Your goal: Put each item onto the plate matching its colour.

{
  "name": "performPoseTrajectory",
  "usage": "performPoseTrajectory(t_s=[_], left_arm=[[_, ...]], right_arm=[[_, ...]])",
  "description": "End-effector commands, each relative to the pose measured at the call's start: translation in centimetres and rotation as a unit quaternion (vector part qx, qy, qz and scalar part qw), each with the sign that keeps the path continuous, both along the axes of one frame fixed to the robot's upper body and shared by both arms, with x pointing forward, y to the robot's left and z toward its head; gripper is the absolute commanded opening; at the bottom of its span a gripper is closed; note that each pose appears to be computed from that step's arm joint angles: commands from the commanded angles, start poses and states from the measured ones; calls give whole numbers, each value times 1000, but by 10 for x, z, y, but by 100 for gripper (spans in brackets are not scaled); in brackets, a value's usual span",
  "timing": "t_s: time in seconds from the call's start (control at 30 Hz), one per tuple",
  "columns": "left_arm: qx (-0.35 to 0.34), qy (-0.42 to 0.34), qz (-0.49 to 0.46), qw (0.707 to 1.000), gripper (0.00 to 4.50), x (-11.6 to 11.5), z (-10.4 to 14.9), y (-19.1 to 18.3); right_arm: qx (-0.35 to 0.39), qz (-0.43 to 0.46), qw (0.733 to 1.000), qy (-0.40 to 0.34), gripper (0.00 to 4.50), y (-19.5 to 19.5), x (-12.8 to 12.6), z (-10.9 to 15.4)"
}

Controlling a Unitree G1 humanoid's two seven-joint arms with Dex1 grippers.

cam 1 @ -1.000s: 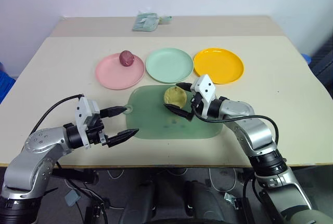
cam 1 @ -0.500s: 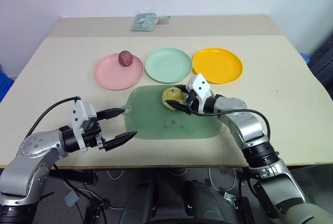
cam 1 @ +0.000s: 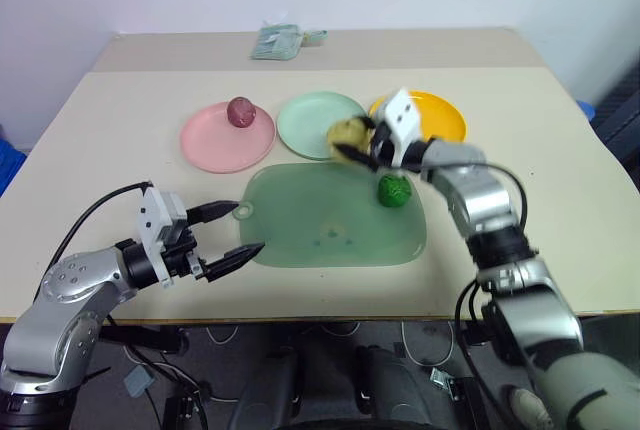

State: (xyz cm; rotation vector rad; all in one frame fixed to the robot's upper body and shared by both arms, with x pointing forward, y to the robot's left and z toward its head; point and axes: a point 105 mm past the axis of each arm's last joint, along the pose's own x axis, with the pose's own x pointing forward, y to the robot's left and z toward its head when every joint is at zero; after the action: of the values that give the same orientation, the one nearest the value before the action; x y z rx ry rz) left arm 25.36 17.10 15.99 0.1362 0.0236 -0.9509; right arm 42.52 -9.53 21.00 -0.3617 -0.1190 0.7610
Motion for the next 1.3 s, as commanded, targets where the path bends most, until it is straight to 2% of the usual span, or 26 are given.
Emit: performPoseTrajectory(t_s=[0.03, 0.17, 0.37, 0.43, 0.5, 0.73, 0.93, 1.07, 1.2, 1.3], left_arm=[[-13, -24, 6, 1000, 450, 4, 12, -6], [-10, -34, 29, 999, 450, 8, 15, -8], [-16, -42, 74, 996, 450, 2, 16, -6], [-17, -39, 81, 996, 450, -2, 15, -7], [-17, -37, 83, 996, 450, -4, 15, -7], [-18, -35, 77, 996, 450, 0, 15, -10], [-18, -26, 48, 998, 450, 4, 12, -18], [-15, -23, 35, 999, 450, 10, 11, -18], [-12, -22, 18, 1000, 450, 14, 12, -20], [-11, -22, 12, 1000, 450, 15, 12, -20]], right_arm=[[0, -60, 997, -50, 262, -26, 23, 22], [-13, -119, 992, -41, 262, -49, 43, 21], [-24, -162, 987, -3, 262, -66, 49, 0], [-19, -164, 986, 3, 366, -67, 49, -2], [-18, -165, 986, 3, 448, -66, 49, -2], [40, -159, 986, -30, 448, -72, 48, 29], [73, -80, 994, -31, 448, -78, 32, 46], [64, -26, 998, -14, 448, -79, 6, 36], [52, 9, 998, 34, 448, -74, -27, 10], [53, 12, 997, 62, 448, -69, -42, -4]])
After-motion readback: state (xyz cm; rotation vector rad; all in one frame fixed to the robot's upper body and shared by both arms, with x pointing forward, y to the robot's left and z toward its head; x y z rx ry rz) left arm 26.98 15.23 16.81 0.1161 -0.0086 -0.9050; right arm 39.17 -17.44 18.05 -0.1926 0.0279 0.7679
